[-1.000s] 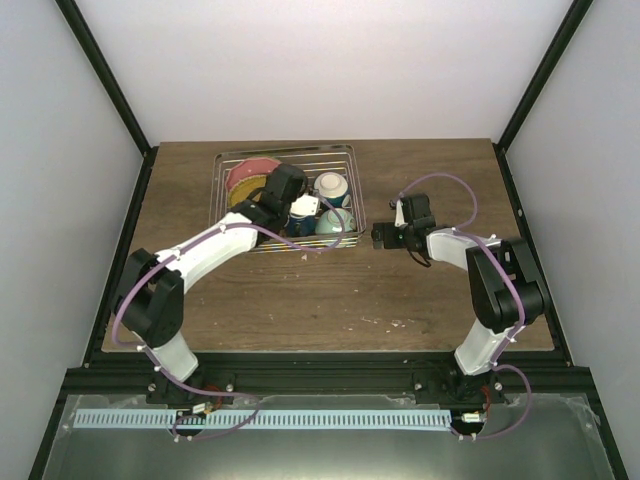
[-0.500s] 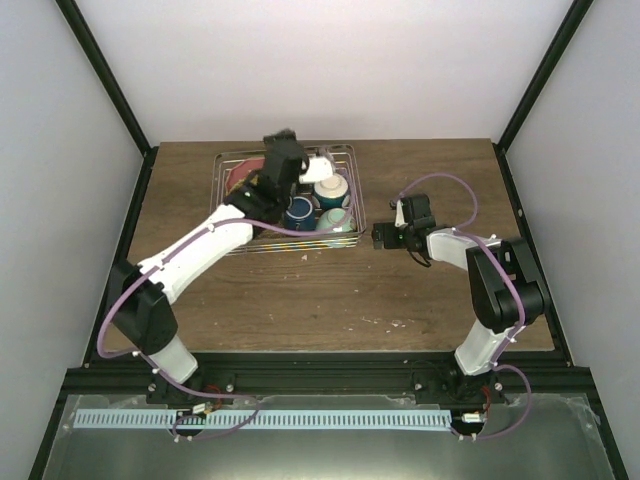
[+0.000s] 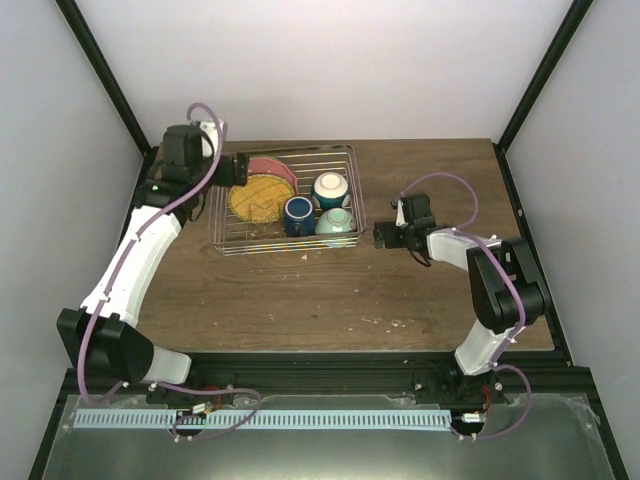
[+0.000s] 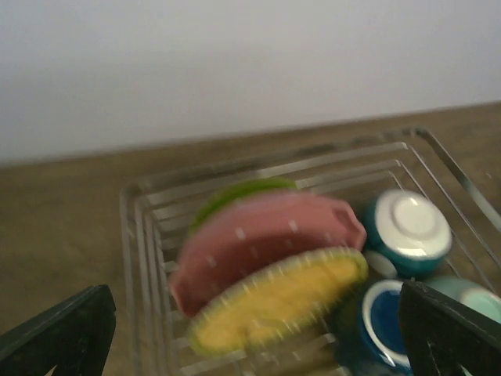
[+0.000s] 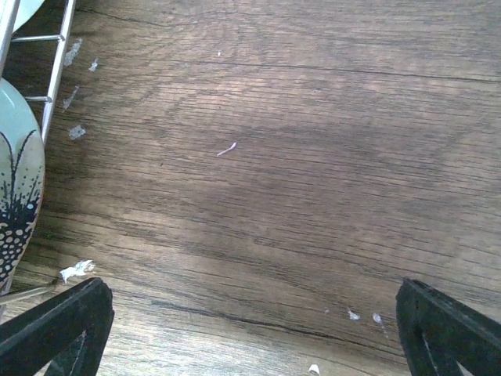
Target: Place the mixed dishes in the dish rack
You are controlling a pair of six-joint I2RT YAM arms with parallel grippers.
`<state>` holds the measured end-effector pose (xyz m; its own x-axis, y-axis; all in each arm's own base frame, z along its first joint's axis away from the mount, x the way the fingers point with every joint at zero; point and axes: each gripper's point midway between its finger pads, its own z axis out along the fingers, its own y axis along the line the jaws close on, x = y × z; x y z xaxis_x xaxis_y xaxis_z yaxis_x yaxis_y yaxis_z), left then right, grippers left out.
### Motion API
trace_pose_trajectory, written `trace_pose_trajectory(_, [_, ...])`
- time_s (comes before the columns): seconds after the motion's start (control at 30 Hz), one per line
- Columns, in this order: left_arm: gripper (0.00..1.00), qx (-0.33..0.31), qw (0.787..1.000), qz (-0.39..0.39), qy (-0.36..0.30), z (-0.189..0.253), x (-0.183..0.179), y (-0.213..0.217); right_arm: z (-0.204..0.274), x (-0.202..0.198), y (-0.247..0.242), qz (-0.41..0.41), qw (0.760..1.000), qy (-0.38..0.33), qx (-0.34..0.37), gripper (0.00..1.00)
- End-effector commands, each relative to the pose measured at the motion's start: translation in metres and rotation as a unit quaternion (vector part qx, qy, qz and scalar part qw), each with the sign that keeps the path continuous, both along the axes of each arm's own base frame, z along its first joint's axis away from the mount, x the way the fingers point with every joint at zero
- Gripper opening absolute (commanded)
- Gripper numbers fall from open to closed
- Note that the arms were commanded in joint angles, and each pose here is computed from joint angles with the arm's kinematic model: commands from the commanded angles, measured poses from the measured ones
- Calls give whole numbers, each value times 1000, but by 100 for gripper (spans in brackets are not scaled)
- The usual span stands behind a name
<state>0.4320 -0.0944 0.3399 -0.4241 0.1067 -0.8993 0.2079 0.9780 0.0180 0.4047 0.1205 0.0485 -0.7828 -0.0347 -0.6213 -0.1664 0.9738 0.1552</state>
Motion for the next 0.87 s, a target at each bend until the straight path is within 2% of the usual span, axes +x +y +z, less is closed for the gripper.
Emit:
trace_pose_trajectory(0.0, [100,-126,988,-2,90,-37,-36,-17,14,5,-7,-10,1000,-22,-9,100])
trace_pose_trajectory(0.1, [100,-141,984,6,104,-58,-56,-13,12,5,-9,-15,1000,-21,-15,100])
trace_pose_trajectory(0.3, [100,-122,983,91,107,-92,-91,23,14,4,-14,-22,999,-23,-24,100])
trace_pose_trajectory(0.47, [100,-126,980,113,109,-116,-118,35,15,6,-20,-35,998,-27,-37,100])
trace_pose_trajectory(0.57, [100,-142,973,131,125,-137,-125,37,14,3,-25,-45,998,-29,-45,100])
trace_pose_trajectory(0.7, [100,-117,961,169,186,-175,-128,46,14,1,-28,-50,997,-34,-47,100])
trace_pose_trajectory(0.83, [100,-113,957,170,204,-185,-126,44,15,2,-27,-50,997,-37,-45,100])
